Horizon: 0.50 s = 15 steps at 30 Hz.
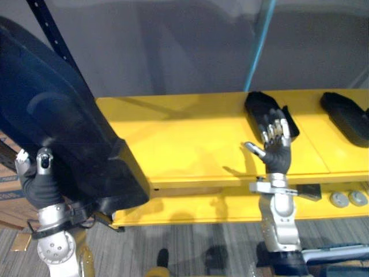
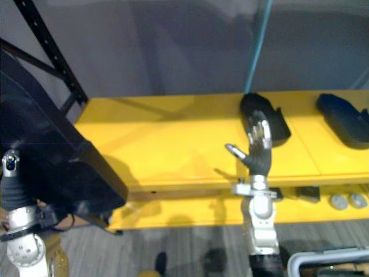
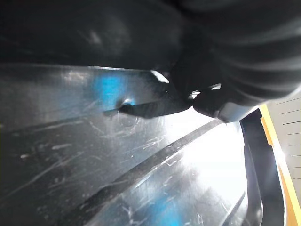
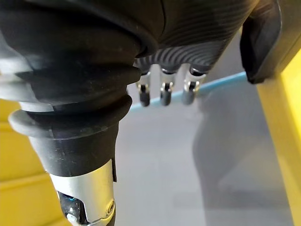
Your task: Walk over and take plastic housings, then place them on the shelf
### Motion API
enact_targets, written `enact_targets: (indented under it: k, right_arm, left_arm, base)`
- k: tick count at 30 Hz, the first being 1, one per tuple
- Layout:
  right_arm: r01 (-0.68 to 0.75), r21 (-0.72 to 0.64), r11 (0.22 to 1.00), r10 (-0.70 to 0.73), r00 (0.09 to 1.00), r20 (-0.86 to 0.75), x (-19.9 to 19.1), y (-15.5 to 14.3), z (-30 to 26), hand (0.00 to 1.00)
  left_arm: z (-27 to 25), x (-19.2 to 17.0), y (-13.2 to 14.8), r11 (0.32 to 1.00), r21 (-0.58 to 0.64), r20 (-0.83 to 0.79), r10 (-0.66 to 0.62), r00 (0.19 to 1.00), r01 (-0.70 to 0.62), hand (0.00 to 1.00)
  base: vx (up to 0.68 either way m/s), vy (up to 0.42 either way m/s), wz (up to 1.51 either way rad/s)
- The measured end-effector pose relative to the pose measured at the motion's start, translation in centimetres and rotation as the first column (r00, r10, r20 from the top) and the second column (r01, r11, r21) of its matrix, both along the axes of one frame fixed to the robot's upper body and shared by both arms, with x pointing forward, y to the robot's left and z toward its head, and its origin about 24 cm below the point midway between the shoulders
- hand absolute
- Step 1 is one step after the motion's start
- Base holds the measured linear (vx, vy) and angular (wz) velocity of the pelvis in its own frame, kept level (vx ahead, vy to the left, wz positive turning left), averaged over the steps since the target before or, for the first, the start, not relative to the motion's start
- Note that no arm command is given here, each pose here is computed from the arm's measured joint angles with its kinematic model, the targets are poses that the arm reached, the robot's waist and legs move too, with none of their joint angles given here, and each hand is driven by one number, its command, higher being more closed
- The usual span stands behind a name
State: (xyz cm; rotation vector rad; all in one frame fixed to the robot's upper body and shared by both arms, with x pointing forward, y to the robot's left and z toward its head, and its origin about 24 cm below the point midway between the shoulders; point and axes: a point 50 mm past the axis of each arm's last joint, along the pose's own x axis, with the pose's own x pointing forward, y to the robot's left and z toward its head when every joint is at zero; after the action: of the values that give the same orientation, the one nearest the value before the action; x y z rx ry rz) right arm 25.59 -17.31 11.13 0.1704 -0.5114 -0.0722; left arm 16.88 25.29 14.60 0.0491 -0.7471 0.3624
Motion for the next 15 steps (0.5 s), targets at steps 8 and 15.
enact_targets:
  k: [8, 15]
  right_arm:
    - [0.055, 0.003, 0.998, -0.055, 0.998, -0.012, -0.5, -1.3, -0.3, 0.00]
    - [0.214, 0.029, 0.977, -0.214, 0.977, 0.015, -2.9, -5.1, 0.7, 0.00]
  left_arm:
    - [0.0, 0.0, 0.1, 1.000, -0.010, 0.001, 0.012, 1.000, -0.012, 1.00]
    - [-0.2, 0.4, 0.4, 0.996, -0.075, -0.088, 0.041, 0.995, -0.048, 1.00]
  base:
    - [0.00, 0.008, -0.07]
    - [-0.03, 0.019, -0.24]
